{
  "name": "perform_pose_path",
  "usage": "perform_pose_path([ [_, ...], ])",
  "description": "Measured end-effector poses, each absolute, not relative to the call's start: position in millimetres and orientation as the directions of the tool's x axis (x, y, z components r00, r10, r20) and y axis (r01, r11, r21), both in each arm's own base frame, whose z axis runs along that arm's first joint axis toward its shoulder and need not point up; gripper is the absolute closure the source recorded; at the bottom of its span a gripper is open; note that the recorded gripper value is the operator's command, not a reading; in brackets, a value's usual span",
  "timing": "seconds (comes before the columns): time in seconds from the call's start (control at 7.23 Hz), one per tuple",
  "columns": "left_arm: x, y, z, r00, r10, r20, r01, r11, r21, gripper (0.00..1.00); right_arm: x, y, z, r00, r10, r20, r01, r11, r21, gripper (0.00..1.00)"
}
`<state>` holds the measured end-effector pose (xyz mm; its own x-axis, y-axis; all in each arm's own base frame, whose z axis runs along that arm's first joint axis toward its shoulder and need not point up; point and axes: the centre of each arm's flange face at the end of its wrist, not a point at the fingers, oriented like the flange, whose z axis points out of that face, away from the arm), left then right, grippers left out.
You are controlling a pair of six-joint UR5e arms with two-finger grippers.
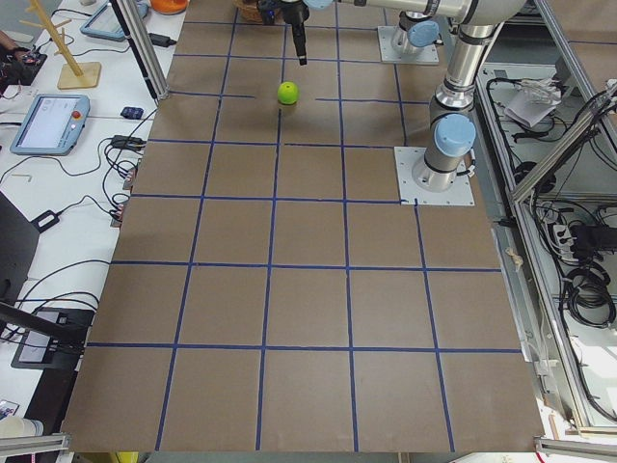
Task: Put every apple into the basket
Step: 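Release the green apple and raise the left gripper while the right gripper approaches it, then grasp the green apple with the right gripper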
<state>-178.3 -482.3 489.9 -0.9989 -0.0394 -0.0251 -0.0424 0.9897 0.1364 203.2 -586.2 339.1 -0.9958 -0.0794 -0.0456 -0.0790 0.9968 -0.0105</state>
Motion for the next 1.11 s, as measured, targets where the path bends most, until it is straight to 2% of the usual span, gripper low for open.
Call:
perform_pose_path([
  [0.42, -148, -474, 484, -1.0, -0.029, -0.006, -0.029, 0.999, -0.045, 0.0, 342, -553, 276, -0.998, -0.005, -0.066, 0.0, 0.998, -0.064, 0.0],
  [0.97, -141, -464, 486, -0.999, -0.035, -0.009, -0.034, 0.998, -0.052, 0.0, 371, -535, 214, -0.998, 0.023, -0.053, 0.023, 1.0, -0.002, 0.0],
  [1.11, -140, -463, 488, -0.999, -0.039, -0.009, -0.039, 0.999, -0.025, 0.0, 371, -531, 199, -0.999, 0.02, -0.043, 0.019, 1.0, 0.022, 0.1],
])
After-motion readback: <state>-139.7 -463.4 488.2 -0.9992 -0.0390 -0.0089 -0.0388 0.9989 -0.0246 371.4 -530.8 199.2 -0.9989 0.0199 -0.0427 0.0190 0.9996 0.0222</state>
